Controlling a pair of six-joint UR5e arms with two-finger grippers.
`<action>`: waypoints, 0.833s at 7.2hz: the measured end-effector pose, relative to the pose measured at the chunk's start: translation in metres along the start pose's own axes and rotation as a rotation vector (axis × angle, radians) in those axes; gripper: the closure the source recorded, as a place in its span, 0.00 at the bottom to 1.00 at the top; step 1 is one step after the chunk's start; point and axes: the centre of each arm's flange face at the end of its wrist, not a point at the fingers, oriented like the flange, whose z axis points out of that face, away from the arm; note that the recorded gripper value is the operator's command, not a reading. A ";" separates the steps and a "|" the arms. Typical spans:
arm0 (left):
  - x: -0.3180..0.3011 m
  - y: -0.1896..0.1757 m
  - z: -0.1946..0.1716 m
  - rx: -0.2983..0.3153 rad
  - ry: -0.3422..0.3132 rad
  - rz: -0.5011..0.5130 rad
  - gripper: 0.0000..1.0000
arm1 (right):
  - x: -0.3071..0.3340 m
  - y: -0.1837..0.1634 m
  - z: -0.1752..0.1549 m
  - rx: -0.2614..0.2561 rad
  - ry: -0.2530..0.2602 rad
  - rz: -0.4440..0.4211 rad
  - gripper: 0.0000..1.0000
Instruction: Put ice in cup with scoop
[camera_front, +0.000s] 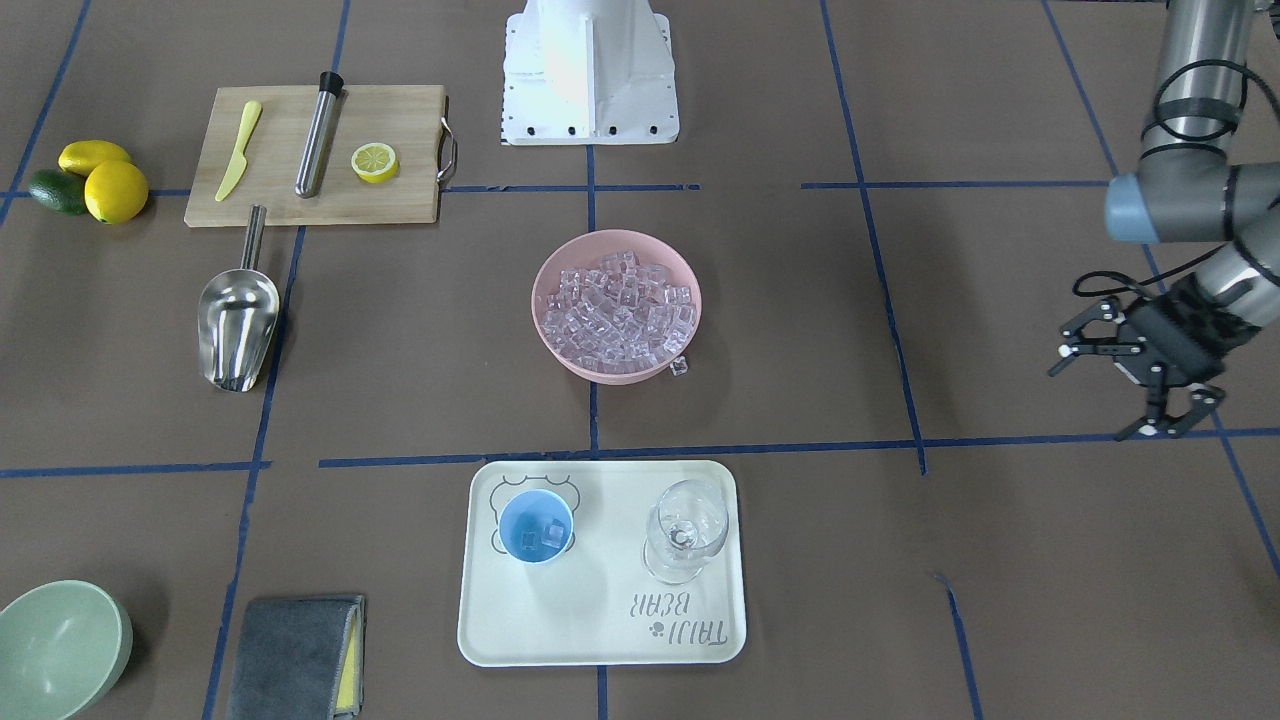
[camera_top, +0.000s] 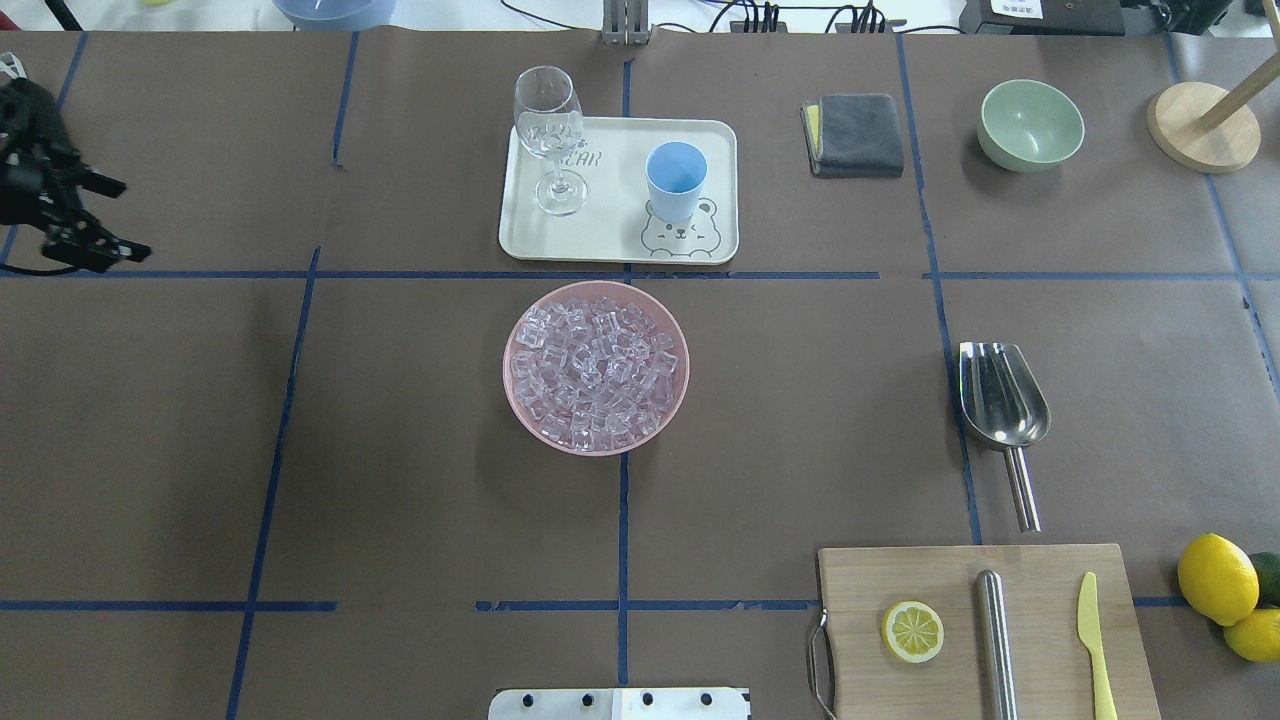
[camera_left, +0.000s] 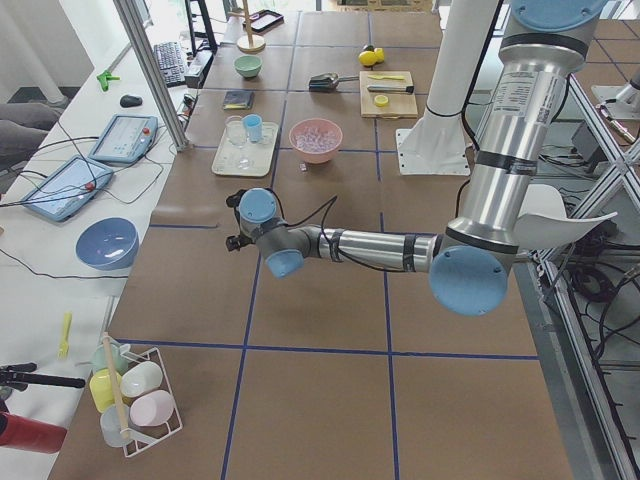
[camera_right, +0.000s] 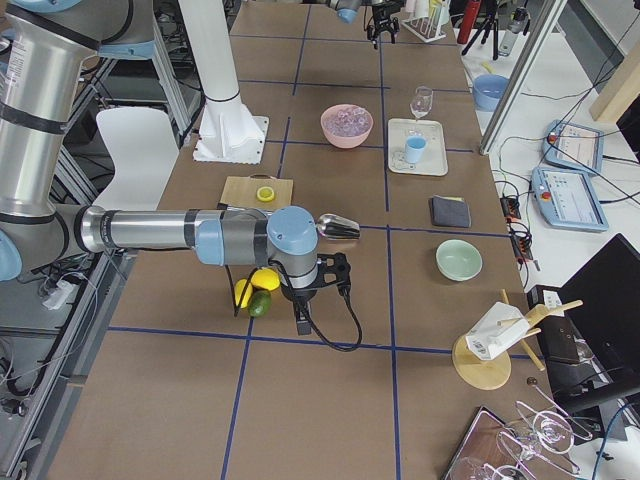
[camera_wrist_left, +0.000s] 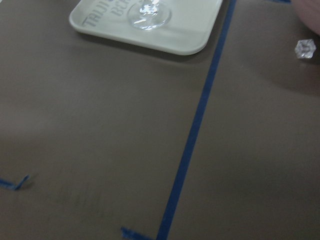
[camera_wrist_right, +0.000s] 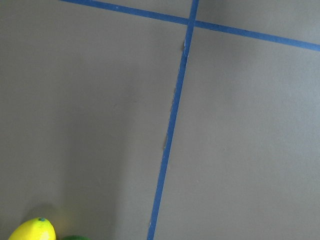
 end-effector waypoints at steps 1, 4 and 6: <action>-0.033 0.034 -0.035 -0.043 -0.048 -0.119 0.00 | 0.000 0.000 0.000 0.000 0.000 0.005 0.00; -0.100 0.090 -0.123 -0.172 -0.136 -0.488 0.00 | 0.002 0.000 0.003 -0.004 -0.010 0.016 0.00; -0.116 0.107 -0.160 -0.223 -0.151 -0.651 0.00 | 0.005 -0.001 0.007 -0.008 -0.016 0.021 0.00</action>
